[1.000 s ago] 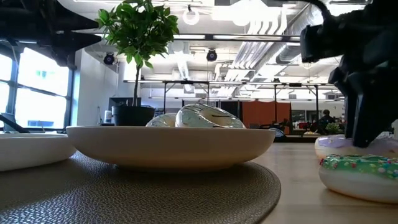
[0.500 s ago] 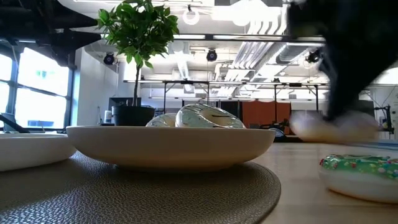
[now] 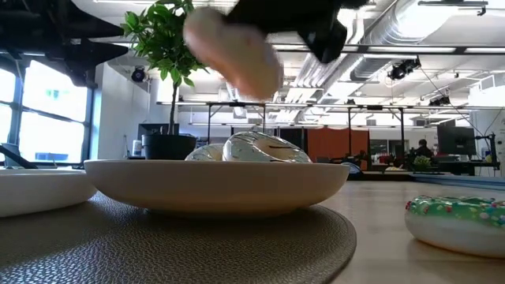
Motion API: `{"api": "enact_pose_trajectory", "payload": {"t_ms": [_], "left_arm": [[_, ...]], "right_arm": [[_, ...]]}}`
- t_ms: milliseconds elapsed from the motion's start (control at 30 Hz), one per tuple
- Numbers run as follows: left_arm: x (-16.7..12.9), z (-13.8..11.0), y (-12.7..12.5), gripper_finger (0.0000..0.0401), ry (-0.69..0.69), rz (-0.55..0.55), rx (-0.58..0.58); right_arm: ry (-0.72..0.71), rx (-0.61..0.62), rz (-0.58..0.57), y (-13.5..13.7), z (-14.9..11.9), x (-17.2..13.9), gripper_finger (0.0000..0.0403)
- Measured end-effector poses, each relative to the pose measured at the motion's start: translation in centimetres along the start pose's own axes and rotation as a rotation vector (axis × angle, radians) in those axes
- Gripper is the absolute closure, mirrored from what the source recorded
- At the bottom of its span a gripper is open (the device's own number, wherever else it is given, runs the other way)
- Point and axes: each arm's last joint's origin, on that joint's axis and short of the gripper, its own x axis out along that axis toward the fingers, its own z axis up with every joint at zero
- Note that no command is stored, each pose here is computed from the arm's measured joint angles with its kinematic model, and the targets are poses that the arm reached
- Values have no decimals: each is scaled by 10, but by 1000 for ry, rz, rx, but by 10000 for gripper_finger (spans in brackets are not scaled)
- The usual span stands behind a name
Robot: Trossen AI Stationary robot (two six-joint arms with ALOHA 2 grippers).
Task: Pick & Place donuts
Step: Put the large purple donut on the light brown plate, then put the small yellow donut on the white plate
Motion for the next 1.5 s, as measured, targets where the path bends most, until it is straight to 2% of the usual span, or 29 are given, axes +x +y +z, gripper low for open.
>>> {"api": "enact_pose_trajectory", "payload": {"t_ms": [200, 467, 733, 1033, 1167, 1333, 1433, 1500], "left_arm": [[0, -1, 0, 233, 6, 2, 7], [0, -3, 1, 233, 23, 2, 20], [0, -4, 1, 233, 35, 5, 32], [0, -5, 1, 233, 38, 4, 2], [0, -5, 1, 233, 49, -14, -7], [0, -8, 1, 233, 78, -26, -86], [0, -12, 2, 233, 106, -8, -157], [0, -16, 4, 236, 128, 37, -161]], "right_arm": [[88, -56, 12, -8, -19, 24, 397], [160, -130, -28, -24, -20, 30, 377], [177, -141, 34, -28, -17, 33, 327], [183, -165, 34, -28, -18, 33, 265], [172, -161, 38, -28, -13, 29, 249], [122, -139, 51, -27, 5, 13, 242], [104, -135, 38, -29, 17, -2, 246], [107, -139, 25, -31, 25, -14, 251]]}}
